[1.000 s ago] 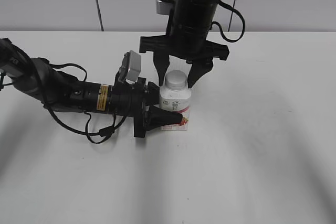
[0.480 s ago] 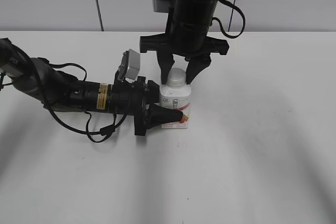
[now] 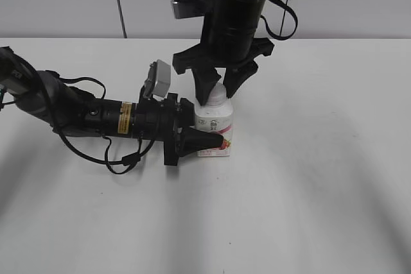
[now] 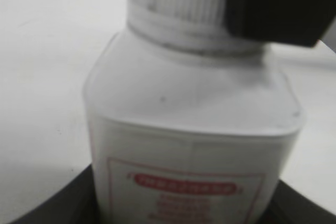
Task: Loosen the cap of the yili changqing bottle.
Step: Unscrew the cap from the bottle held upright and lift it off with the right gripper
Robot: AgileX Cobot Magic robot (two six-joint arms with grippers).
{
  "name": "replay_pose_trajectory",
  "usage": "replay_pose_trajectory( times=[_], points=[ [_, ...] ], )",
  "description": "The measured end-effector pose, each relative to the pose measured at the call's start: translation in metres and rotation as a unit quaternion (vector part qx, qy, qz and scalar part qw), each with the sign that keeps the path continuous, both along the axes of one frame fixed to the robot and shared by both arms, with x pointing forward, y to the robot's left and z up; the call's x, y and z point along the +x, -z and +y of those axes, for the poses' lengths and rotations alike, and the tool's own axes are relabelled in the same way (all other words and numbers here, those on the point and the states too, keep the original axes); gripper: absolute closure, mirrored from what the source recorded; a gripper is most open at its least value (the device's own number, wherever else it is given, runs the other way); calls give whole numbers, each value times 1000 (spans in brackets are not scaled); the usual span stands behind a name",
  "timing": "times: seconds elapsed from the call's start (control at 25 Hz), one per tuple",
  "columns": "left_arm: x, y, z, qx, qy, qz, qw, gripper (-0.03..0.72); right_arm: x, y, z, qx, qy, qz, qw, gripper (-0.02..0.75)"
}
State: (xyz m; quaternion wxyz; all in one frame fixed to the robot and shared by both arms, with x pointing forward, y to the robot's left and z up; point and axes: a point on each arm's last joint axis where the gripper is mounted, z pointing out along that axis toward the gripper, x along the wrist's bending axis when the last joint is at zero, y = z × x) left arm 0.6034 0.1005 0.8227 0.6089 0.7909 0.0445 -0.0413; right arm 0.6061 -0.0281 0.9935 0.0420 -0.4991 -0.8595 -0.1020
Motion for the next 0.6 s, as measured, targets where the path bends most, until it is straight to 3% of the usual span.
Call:
replay_pose_trajectory(
  times=[0.28, 0.6],
  points=[
    [-1, 0, 0, 2, 5, -1, 1000, 300, 0, 0, 0, -4, -120, -26, 992, 340],
    [-2, 1, 0, 6, 12, -2, 1000, 301, 0, 0, 0, -9, -267, -58, 962, 342]
  ],
)
